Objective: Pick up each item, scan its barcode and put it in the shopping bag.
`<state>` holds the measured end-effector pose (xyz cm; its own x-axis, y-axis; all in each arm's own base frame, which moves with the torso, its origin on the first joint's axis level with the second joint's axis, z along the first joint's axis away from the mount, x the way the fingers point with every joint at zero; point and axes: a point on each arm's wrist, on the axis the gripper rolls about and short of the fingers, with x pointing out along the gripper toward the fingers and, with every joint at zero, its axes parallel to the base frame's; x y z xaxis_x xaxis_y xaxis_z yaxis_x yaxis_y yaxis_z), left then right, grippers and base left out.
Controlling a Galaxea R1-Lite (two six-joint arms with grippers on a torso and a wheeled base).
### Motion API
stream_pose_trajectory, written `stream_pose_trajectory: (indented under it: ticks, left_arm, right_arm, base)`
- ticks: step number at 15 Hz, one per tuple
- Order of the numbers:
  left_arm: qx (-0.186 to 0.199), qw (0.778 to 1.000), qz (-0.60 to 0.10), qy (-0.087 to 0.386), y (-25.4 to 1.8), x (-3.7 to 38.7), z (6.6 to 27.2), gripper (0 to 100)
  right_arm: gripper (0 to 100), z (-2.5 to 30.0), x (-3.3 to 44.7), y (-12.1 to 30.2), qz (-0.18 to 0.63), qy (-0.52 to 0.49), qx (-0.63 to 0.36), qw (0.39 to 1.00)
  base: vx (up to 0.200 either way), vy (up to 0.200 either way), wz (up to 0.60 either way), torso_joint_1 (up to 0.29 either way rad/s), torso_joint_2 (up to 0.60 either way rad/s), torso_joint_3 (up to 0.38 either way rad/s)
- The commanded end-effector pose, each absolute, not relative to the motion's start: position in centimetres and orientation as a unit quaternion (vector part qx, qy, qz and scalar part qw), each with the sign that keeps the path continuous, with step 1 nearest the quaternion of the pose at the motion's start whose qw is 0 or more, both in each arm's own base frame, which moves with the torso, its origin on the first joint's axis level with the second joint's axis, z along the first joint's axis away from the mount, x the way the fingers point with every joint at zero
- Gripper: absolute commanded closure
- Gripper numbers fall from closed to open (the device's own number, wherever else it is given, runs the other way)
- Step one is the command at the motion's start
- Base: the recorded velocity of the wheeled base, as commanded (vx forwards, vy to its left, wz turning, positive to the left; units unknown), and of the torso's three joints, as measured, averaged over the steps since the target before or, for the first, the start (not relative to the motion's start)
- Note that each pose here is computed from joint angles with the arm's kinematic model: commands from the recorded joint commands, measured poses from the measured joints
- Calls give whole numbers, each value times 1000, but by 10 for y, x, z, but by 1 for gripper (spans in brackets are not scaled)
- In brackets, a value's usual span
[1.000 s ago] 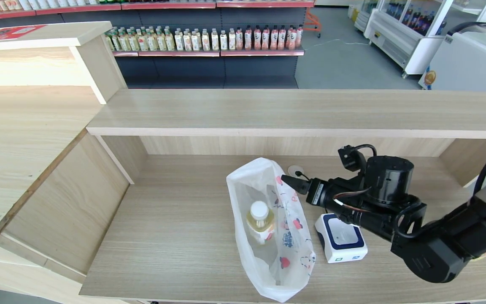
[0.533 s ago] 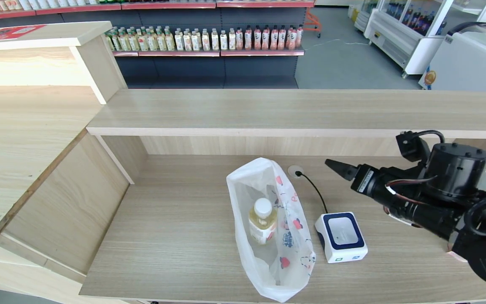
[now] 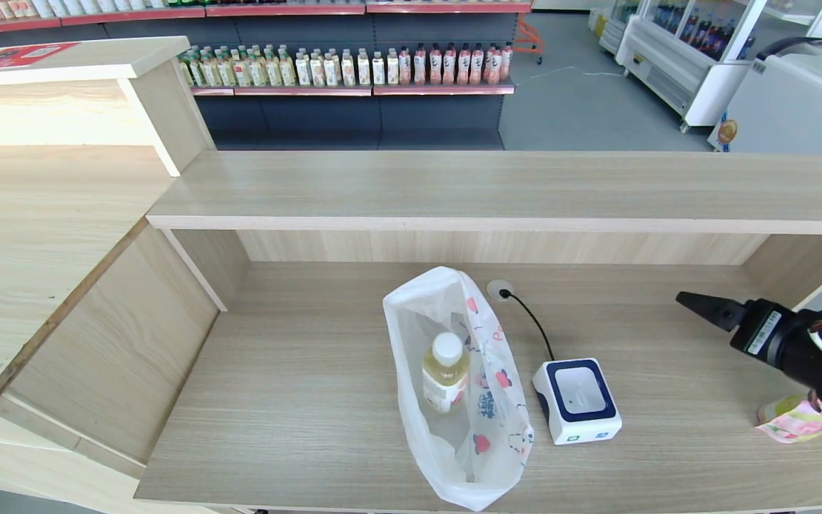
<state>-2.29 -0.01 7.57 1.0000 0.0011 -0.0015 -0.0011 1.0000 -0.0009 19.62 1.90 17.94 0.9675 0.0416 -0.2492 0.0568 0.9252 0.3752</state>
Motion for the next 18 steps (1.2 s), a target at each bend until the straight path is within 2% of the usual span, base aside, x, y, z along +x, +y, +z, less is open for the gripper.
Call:
stream_pose_trajectory:
  ticks: [1,3,18]
  left_arm:
    - [0,1000,1,1,0,-23,76,0]
    - [-2,1000,1,1,0,-23,76,0]
    - [0,1000,2,2,0,-23,75,0]
  right_arm:
    - [0,191,181,12,-11,97,198,975]
    - [0,189,173,12,-13,112,197,974]
    - [0,175,165,11,-27,161,195,967]
  base:
    - [0,0,0,0,0,0]
    - [0,0,0,0,0,0]
    - [0,-200,0,2,2,4]
